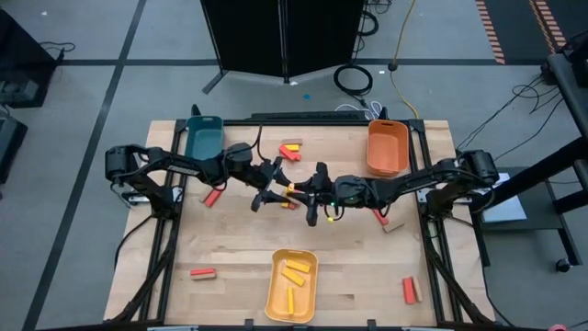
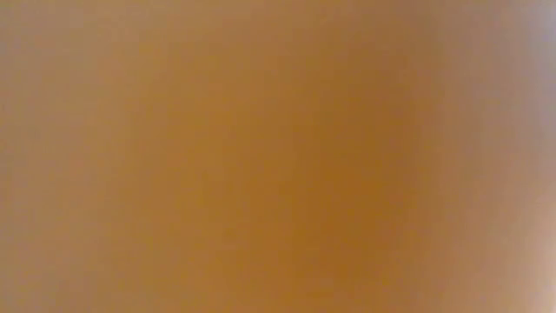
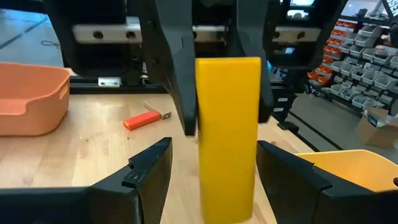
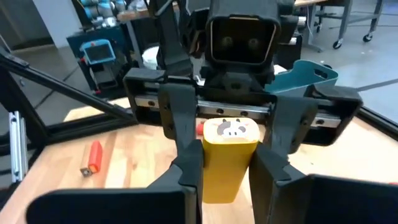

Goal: Sort blocks
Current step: Put the yellow block into the yellow bin

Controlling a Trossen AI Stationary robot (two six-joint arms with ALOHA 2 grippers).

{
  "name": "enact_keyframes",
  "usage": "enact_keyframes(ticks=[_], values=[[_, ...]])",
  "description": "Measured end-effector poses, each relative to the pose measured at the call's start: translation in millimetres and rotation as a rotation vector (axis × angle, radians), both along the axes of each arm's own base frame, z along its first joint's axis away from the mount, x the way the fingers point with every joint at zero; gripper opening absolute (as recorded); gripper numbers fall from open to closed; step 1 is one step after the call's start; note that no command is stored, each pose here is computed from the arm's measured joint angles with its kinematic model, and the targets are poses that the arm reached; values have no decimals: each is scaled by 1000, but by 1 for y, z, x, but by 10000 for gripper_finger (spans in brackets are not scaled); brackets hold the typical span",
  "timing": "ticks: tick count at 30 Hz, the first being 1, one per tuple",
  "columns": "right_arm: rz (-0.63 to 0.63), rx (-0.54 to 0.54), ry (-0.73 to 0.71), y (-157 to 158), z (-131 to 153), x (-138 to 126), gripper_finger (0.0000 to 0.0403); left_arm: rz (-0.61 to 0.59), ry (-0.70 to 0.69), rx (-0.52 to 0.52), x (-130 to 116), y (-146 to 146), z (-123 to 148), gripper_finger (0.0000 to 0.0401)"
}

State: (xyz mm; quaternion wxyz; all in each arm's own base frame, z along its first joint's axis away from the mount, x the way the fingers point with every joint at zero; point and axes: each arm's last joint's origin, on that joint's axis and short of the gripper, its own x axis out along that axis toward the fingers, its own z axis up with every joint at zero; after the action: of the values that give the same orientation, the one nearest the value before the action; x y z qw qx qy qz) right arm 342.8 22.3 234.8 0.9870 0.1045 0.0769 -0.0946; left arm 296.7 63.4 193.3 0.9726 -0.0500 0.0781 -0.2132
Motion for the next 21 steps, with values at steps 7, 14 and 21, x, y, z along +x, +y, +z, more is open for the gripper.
enact_keyframes(ticks=[7,14,21], values=[[-9,12,20,0,0,0,49,0,0,0,0,0,0,210],[-44,14,30,-2,-1,0,49,42,3,8,0,1,0,128],[-63,12,44,-2,-2,-1,66,60,5,12,1,1,0,91]])
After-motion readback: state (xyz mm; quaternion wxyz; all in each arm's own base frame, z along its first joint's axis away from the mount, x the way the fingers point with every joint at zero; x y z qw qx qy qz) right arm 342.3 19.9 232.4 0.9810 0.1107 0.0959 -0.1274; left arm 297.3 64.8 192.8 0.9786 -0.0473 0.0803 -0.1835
